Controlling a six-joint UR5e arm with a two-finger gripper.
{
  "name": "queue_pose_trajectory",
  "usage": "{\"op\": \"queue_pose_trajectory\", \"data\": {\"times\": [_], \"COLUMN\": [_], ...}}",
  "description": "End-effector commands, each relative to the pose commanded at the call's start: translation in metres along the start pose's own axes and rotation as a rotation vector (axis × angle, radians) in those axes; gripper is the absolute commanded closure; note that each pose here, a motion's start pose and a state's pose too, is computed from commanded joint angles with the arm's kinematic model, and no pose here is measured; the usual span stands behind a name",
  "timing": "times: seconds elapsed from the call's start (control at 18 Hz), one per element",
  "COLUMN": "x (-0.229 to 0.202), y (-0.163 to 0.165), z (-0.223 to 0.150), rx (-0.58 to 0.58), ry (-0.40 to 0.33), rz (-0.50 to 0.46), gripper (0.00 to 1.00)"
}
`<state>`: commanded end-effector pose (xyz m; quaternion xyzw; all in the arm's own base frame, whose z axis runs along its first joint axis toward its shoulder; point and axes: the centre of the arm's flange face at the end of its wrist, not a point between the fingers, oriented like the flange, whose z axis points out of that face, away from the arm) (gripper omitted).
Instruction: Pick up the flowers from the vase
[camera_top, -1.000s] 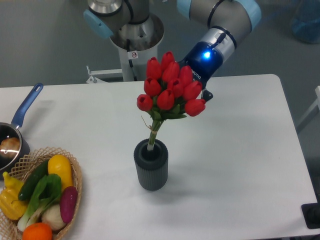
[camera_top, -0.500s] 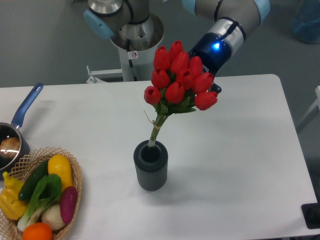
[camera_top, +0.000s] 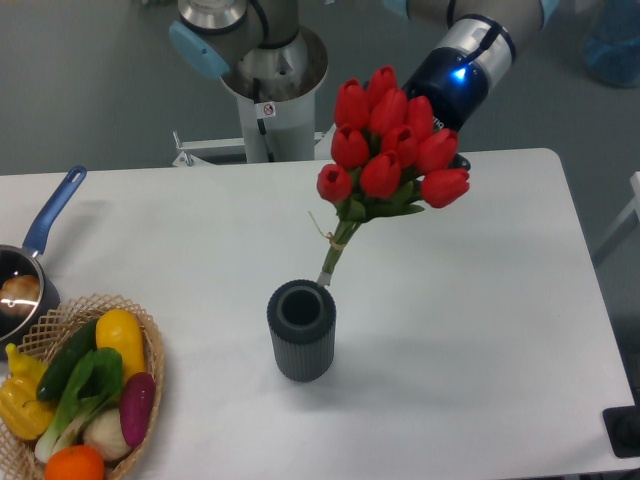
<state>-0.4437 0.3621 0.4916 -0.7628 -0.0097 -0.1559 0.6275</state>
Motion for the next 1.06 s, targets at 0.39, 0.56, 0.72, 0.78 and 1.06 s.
{"op": "queue_pose_trajectory", "data": {"times": [0.39,0.56,0.72,0.78,1.06], "x": [-0.031,-0.033,-0.039,-0.040,-0.040], "y": [0.014,0.019,0.026,0.028,0.030], "z": [-0.026,-0.022,-0.032,-0.035,-0.034], "rx": [-0.049,-0.095,-0.121,-0.125,-0.128], "ry": [-0.075,-0.087,-0.114,-0.120,-0.120], "rz": [0.038,0.064,0.073,0.070,0.066], "gripper": [0.48,0.48,0.48,0.47,0.47]}}
